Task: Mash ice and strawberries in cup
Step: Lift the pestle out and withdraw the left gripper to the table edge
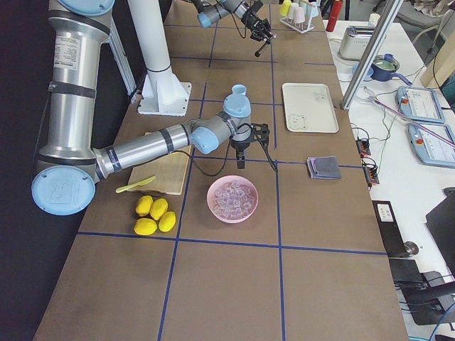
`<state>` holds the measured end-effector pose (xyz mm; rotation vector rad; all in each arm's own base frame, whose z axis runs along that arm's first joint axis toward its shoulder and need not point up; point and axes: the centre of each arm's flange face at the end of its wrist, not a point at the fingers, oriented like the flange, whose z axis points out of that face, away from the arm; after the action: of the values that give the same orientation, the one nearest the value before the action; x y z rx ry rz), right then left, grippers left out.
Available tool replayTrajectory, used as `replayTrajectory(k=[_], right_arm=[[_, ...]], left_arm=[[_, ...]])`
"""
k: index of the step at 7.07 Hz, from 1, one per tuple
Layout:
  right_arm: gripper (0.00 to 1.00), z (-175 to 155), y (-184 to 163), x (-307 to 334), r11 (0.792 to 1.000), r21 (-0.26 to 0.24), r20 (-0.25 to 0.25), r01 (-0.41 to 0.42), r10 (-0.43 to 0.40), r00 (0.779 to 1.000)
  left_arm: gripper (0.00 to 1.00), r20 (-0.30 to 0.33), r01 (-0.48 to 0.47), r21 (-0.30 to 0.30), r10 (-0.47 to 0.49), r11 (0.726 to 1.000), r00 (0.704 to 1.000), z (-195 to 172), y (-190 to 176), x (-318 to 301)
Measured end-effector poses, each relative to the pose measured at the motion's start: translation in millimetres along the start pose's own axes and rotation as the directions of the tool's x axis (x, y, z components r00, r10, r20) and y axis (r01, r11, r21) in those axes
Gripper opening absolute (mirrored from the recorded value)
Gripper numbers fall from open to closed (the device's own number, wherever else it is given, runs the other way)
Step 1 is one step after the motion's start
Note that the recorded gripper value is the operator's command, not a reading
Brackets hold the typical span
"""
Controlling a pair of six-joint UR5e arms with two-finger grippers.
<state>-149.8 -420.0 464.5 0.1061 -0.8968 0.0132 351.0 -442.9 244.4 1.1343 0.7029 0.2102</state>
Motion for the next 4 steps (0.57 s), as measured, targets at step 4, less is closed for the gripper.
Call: replayTrajectory(k=[4], right_arm=[[1.0, 0, -1, 8, 1.0, 0.005, -0.011, -0.01, 0.01, 1.0]], left_arm=[[0.0, 0.167, 0.224, -0.562, -0.156, 0.796, 0.973, -5, 86, -207]])
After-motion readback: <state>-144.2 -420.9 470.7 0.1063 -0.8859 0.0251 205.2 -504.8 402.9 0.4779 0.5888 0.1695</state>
